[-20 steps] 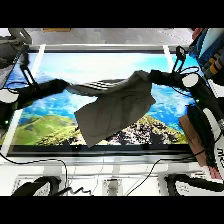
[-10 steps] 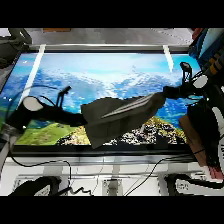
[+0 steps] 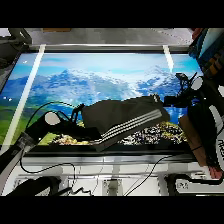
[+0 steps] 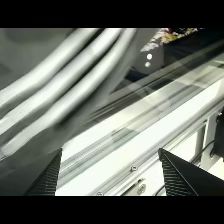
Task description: Fold the clothes and pants, and hang the long-sleeved shirts on hangers.
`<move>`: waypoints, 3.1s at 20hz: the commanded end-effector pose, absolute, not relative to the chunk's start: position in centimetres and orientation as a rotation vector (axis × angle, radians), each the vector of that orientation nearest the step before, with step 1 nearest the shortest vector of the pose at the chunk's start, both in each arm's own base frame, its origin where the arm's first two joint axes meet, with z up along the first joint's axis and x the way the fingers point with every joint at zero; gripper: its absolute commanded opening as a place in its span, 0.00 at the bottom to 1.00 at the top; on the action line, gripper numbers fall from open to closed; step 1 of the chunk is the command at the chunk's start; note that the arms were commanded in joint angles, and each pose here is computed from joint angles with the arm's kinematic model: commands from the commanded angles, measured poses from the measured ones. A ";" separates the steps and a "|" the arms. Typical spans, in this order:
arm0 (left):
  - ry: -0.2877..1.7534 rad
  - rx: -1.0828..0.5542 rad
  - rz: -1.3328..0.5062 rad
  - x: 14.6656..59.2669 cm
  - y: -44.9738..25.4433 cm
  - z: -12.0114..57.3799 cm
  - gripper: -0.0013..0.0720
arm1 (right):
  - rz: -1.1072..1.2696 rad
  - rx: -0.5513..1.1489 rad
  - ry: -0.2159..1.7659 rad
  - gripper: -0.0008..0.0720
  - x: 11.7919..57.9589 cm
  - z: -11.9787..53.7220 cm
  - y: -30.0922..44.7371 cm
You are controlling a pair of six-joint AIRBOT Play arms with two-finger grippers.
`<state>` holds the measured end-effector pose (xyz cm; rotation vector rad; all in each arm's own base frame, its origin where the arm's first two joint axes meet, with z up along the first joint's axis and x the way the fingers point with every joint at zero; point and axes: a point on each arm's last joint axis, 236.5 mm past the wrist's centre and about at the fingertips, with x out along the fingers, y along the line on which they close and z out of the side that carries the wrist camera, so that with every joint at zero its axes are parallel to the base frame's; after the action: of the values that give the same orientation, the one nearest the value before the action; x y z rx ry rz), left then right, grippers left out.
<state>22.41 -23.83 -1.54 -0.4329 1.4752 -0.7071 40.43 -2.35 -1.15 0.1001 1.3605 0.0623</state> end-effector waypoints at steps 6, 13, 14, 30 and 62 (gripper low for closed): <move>1.386 -0.508 -0.481 27.8 -16.0 -2.4 0.97 | 0.014 0.050 1.369 0.82 40.2 -1.3 -4.4; 1.339 -0.513 -0.440 30.5 -13.6 -6.6 0.97 | 0.022 0.065 1.357 0.82 40.5 -1.3 -4.0; 1.328 -0.526 -0.452 31.1 -14.5 -7.2 0.97 | 0.028 0.074 1.356 0.82 40.5 -1.2 -3.8; 1.264 -0.368 -0.542 33.9 -20.9 -10.3 0.03 | 0.099 0.183 1.302 0.82 41.5 -0.2 -1.1; 1.173 0.061 -0.358 35.5 -0.2 -0.7 0.03 | 0.673 0.551 1.427 0.88 41.3 -9.9 22.0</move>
<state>35.44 -0.05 -0.70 0.0734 1.1753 -0.3563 42.41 20.44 -9.00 0.5410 1.3347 0.6025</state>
